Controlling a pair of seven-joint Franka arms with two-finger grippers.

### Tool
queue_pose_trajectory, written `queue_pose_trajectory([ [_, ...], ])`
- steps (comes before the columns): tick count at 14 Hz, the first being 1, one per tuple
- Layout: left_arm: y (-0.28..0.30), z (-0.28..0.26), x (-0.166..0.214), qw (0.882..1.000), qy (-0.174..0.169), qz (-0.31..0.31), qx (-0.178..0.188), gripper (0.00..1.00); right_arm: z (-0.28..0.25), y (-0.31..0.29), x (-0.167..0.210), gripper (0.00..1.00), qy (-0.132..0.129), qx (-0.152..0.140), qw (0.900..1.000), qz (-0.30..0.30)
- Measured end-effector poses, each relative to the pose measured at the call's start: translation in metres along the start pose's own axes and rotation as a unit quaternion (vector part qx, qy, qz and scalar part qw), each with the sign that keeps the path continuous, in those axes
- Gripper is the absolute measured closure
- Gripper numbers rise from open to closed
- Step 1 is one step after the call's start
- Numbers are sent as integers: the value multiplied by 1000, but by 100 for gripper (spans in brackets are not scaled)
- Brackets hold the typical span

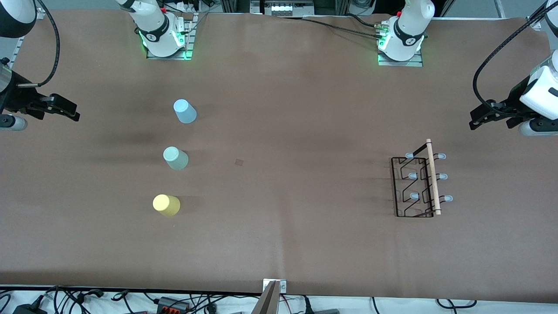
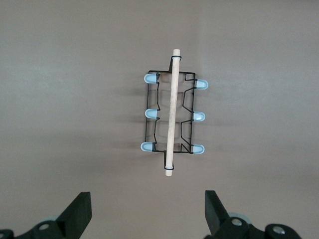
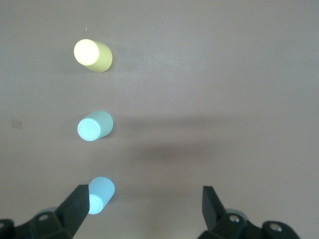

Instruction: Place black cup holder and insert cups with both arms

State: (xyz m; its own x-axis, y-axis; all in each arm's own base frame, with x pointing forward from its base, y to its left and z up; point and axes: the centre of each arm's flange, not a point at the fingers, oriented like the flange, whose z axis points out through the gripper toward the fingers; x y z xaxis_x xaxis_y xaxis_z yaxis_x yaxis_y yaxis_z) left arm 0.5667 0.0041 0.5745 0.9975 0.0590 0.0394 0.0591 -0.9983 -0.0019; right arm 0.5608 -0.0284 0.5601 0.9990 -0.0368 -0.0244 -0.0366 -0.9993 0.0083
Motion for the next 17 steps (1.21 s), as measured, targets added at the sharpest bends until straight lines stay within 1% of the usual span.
queue_pose_trajectory([
  [5, 4, 1, 1, 1000, 0, 4, 0, 0, -2, 0, -1, 0, 2, 0, 1000, 0],
  [10, 6, 7, 8, 1000, 11, 5, -2, 0, -2, 0, -1, 0, 2, 0, 1000, 0],
  [14, 5, 38, 21, 1000, 12, 4, -4, 0, -2, 0, -1, 0, 2, 0, 1000, 0],
  [17, -7, 80, 28, 1000, 29, -6, -5, 0, -1, 0, 0, 0, 1, 0, 1000, 0],
])
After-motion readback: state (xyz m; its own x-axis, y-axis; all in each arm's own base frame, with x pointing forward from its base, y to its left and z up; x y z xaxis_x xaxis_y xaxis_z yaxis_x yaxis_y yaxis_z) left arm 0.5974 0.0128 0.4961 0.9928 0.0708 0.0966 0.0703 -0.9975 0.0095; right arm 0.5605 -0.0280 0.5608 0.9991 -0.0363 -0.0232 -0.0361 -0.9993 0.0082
